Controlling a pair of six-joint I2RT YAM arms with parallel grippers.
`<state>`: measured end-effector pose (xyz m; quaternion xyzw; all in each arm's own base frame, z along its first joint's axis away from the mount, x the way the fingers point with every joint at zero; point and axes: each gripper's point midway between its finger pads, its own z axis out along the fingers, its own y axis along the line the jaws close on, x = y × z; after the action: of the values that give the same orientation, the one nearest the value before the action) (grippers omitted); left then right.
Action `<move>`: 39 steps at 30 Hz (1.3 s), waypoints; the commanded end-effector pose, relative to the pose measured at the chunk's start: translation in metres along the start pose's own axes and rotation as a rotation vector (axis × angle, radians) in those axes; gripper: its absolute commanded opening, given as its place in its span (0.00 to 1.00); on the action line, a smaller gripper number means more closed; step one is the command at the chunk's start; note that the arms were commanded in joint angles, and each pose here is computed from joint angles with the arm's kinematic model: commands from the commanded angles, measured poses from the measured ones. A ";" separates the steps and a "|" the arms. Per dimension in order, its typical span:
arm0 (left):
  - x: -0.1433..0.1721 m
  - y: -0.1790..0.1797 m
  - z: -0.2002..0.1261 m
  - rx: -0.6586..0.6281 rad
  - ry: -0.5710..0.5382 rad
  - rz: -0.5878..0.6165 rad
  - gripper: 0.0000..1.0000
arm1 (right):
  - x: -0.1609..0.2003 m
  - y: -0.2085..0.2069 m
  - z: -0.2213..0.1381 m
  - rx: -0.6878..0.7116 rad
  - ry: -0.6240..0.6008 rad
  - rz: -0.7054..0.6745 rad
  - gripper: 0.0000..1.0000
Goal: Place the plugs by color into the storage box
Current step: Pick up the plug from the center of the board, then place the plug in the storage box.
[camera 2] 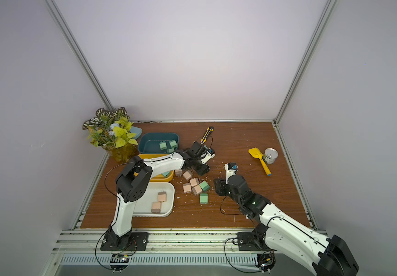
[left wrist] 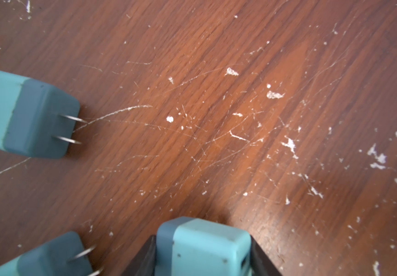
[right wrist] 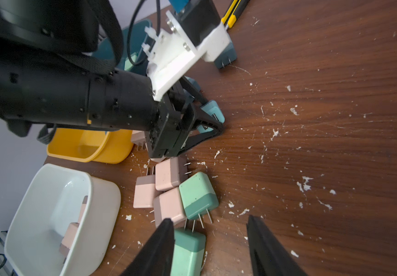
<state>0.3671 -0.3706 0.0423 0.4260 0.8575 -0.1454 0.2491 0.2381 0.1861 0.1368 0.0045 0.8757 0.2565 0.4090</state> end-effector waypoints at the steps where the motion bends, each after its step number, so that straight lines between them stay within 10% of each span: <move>1: -0.019 -0.003 -0.022 -0.013 -0.049 0.025 0.47 | -0.018 0.020 0.000 -0.064 -0.037 0.018 0.54; 23: -0.036 0.030 -0.096 -0.129 -0.109 -0.063 0.47 | -0.032 0.057 0.007 -0.202 -0.048 0.007 0.53; 39: 0.033 0.093 -0.154 -0.387 -0.064 -0.165 0.47 | -0.027 0.133 0.044 -0.354 0.057 -0.084 0.53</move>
<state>0.3738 -0.2467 0.1404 0.3102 0.8907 -0.0535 0.3279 0.2579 0.2905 0.1643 -0.0824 0.8537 0.3535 0.3735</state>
